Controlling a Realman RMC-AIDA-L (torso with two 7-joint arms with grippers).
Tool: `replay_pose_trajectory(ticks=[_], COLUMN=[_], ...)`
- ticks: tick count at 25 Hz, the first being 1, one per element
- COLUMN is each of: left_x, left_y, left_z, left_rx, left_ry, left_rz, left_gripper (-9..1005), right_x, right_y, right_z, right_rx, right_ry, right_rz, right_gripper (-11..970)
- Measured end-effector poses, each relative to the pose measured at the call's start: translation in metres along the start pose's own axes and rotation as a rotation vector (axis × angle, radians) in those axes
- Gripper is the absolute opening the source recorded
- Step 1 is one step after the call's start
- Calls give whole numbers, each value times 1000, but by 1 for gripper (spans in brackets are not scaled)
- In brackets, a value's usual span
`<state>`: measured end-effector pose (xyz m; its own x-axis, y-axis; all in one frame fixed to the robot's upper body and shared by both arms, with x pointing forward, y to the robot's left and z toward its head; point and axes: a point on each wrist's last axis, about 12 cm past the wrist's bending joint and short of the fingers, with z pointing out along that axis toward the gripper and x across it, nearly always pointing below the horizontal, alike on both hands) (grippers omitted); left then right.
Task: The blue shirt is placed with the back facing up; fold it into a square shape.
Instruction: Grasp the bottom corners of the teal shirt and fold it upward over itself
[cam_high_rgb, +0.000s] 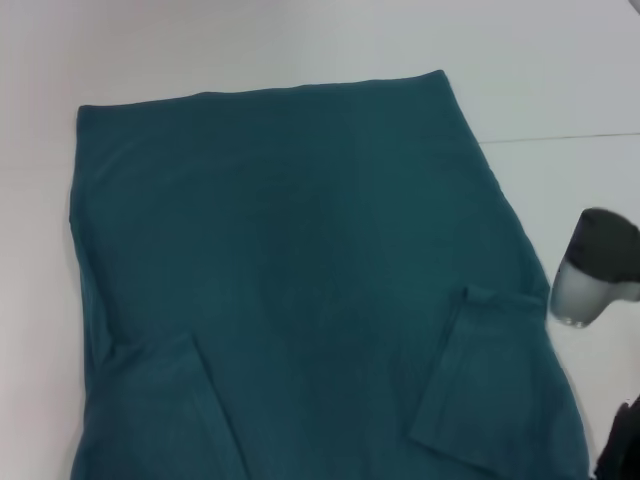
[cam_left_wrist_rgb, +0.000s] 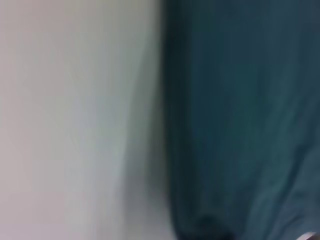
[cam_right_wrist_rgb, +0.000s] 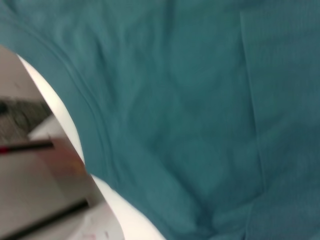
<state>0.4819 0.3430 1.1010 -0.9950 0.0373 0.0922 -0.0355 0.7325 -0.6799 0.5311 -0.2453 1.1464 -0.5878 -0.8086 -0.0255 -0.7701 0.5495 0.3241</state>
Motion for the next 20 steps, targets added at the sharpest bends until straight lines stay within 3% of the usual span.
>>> replay_pose_trajectory(ticks=[8,14,20], left_x=[-9,-21,-33], left_y=[-7,-10,-8], left_z=[-16,-25,-32], left_rx=[167,197,190], left_ry=[-196,-348,-489], left_rz=[66,130,182], left_gripper=[29,29,29], right_x=[12,20,18], right_y=[-22,-43,-56], right_z=[-32,-56,-56], right_rx=[-14,37,83], right_ry=[-266,-562,-717], right_rz=[31,113,208], right_gripper=[75,75,76])
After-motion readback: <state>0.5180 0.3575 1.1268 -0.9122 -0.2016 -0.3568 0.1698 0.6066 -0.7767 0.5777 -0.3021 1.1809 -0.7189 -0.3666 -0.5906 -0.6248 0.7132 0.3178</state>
